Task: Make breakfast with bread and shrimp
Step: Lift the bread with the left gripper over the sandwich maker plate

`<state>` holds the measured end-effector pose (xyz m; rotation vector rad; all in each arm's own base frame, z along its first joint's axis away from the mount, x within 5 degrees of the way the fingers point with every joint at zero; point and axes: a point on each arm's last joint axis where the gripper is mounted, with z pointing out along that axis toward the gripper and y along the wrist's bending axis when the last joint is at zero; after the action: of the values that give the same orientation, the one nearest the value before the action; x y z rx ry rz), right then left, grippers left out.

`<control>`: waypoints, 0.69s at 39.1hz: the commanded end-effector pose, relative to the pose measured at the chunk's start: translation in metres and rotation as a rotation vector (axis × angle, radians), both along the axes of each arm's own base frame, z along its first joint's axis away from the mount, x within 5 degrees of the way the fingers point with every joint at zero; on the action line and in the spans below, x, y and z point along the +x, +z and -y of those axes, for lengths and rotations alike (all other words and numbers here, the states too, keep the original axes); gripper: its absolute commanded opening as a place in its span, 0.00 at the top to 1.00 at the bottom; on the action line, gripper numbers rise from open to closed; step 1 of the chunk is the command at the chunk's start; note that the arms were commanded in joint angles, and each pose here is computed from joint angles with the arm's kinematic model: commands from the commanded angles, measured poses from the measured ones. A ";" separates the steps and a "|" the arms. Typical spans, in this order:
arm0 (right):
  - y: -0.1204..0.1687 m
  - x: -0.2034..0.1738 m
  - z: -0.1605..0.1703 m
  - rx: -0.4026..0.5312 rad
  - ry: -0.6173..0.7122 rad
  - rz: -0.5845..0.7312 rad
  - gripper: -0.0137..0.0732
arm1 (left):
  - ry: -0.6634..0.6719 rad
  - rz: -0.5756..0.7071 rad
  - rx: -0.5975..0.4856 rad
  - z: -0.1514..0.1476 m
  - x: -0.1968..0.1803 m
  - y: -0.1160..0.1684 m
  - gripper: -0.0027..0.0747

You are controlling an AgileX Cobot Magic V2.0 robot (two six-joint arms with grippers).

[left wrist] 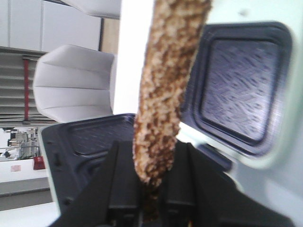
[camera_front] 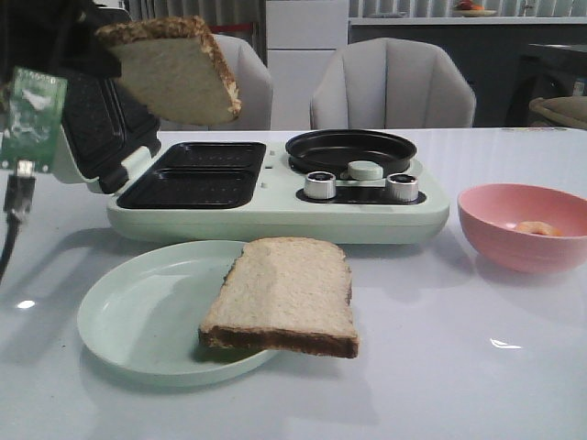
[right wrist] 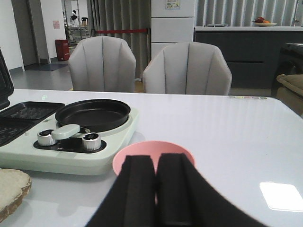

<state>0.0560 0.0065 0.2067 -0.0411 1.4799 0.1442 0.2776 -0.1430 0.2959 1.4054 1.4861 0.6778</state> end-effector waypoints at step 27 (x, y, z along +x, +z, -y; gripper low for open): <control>0.014 -0.004 0.001 -0.002 -0.010 0.118 0.66 | 0.042 0.119 -0.038 -0.002 0.135 0.019 0.82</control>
<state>0.0560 0.0065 0.2067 -0.0411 1.4799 0.1442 0.4072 -0.1397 0.2870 1.3384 1.4979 0.7182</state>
